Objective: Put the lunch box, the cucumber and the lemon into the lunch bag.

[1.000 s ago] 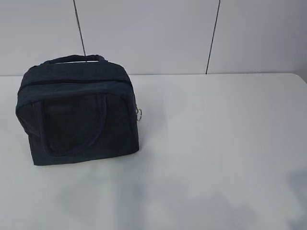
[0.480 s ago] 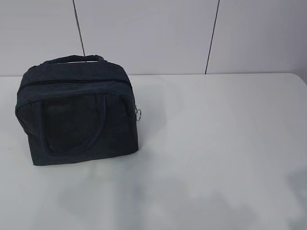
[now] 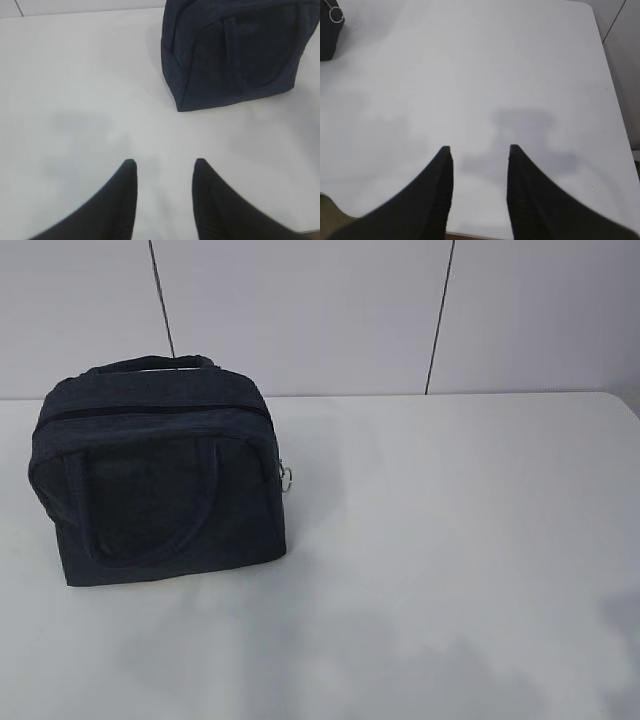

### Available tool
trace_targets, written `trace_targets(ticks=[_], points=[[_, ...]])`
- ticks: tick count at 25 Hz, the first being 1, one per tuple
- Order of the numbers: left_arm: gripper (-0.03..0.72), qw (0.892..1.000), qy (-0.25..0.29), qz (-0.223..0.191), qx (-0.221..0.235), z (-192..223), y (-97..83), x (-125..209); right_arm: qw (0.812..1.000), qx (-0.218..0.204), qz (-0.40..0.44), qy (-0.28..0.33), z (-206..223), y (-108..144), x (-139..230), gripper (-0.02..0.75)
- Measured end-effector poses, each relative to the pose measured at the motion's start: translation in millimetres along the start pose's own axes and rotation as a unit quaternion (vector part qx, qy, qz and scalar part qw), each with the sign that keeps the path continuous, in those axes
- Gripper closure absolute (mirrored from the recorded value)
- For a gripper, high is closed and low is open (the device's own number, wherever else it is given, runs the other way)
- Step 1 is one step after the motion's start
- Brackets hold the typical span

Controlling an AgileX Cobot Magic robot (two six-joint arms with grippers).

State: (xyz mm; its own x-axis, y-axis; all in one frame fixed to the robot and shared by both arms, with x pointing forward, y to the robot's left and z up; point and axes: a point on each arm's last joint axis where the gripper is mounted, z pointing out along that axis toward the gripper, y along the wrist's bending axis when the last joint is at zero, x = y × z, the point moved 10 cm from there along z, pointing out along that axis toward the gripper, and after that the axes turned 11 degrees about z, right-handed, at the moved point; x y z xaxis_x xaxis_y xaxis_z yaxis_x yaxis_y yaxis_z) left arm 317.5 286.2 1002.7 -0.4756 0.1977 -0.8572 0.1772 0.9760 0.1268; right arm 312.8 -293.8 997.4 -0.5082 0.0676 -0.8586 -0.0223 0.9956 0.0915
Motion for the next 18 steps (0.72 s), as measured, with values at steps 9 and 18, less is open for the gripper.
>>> trace_targets(ticks=[9,18], points=[[0.424,1.000,0.001,-0.002,-0.004,0.0,0.8,0.1,1.000,0.000,0.000,0.001,0.0,0.0,0.4,0.475],[0.424,1.000,0.001,-0.002,-0.004,0.0,0.8,0.1,1.000,0.000,0.000,0.001,0.0,0.0,0.4,0.476]])
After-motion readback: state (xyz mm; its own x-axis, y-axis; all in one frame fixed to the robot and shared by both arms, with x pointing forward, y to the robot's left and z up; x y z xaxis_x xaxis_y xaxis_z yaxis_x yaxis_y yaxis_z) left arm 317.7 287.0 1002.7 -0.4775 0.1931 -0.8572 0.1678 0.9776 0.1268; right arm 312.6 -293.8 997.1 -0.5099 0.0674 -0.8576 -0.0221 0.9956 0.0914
